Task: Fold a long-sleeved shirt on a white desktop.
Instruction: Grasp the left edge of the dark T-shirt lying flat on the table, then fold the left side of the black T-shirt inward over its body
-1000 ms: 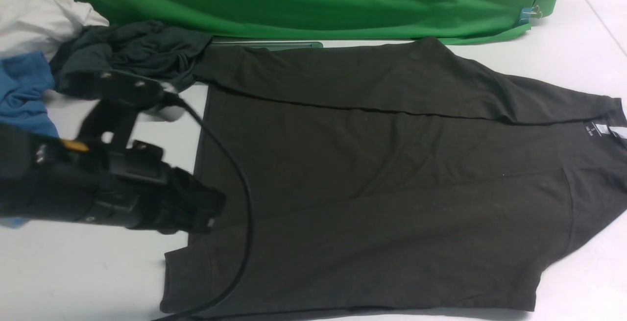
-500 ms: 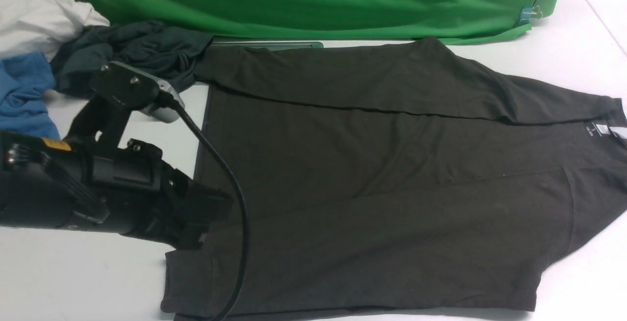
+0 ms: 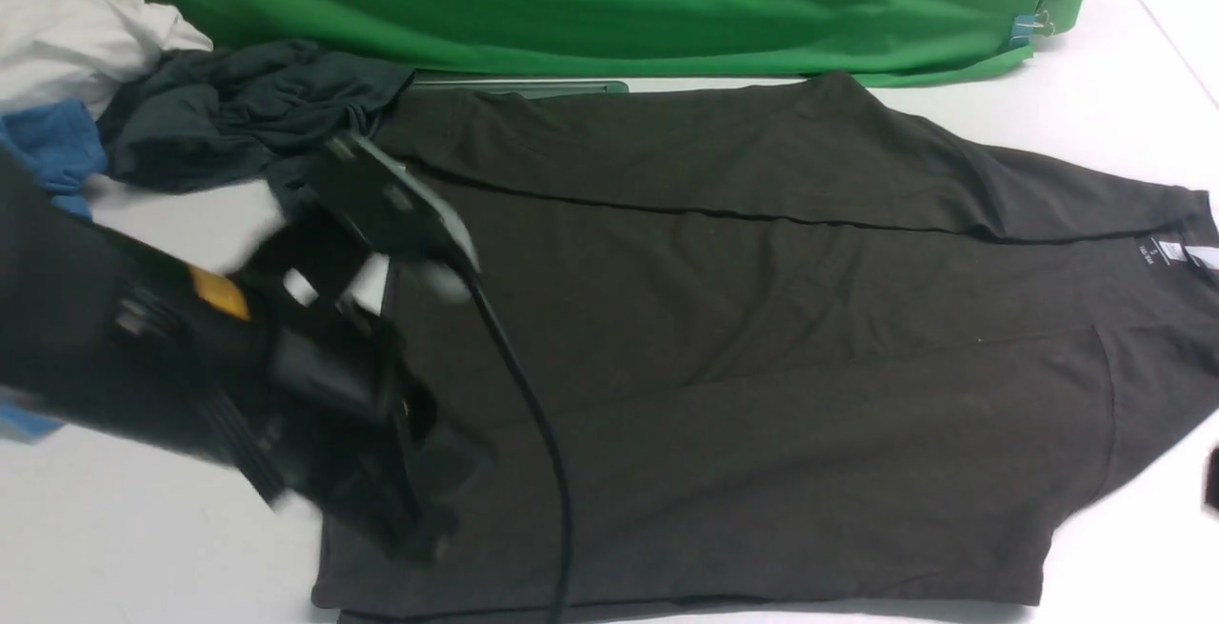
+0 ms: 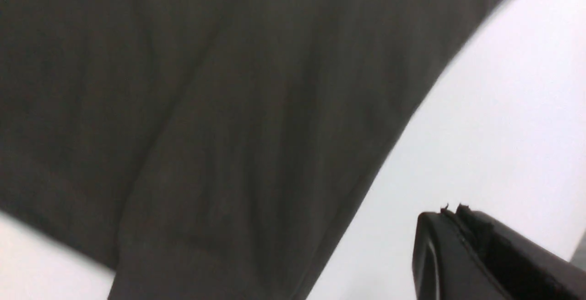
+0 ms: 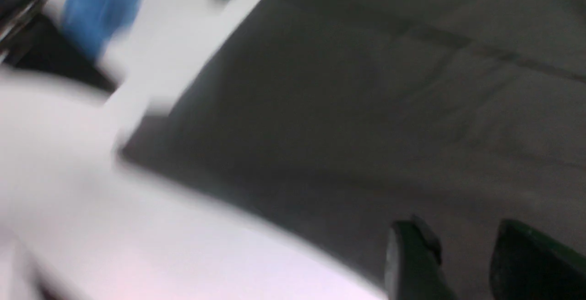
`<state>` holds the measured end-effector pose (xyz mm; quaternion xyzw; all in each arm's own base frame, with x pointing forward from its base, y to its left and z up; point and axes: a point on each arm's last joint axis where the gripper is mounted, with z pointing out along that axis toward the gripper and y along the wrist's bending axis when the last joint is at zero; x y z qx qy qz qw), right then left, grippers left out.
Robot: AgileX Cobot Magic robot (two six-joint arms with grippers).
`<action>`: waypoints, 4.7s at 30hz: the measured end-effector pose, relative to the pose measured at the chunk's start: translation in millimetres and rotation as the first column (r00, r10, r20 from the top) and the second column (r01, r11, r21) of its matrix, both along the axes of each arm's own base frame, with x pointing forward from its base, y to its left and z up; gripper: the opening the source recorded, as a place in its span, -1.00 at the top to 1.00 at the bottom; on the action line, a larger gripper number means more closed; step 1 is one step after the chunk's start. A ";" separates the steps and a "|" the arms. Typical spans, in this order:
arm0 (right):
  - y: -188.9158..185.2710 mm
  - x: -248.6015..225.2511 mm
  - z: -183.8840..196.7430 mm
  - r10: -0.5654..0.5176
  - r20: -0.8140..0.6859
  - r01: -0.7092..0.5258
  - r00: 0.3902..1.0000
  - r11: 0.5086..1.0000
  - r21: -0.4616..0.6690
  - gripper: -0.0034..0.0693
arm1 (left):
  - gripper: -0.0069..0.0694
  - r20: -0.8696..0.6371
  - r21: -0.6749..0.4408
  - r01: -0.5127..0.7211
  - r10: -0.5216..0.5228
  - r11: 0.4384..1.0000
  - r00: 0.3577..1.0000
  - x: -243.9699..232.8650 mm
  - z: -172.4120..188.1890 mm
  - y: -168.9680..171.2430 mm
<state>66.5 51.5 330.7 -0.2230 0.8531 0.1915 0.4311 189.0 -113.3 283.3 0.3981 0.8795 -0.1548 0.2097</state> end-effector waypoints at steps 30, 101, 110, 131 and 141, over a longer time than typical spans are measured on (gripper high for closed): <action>19.9 3.7 21.9 0.267 0.047 -0.255 0.963 0.950 -0.178 0.25 | -0.11 -0.206 0.286 -0.256 0.320 0.923 0.925 90.3 -124.2 66.4; 88.6 294.5 -156.8 0.526 -0.487 -0.716 0.697 0.550 -0.430 -0.50 | 0.72 -0.026 0.124 -0.362 0.368 0.924 0.930 40.4 -12.0 69.0; 89.3 294.5 -157.4 0.531 -0.485 -0.718 0.695 0.552 -0.424 0.62 | 0.72 -0.022 0.122 -0.363 0.368 0.924 0.930 40.8 -11.8 69.1; 85.4 294.7 -144.9 0.494 -0.471 -0.682 0.730 0.563 -0.467 0.87 | 0.72 -0.015 0.116 -0.366 0.370 0.923 0.929 41.6 -11.5 68.9; 86.7 301.0 -153.0 0.438 -0.455 -0.626 0.776 0.623 -0.469 -0.02 | 0.72 -0.016 0.115 -0.368 0.372 0.923 0.928 41.5 -11.5 68.8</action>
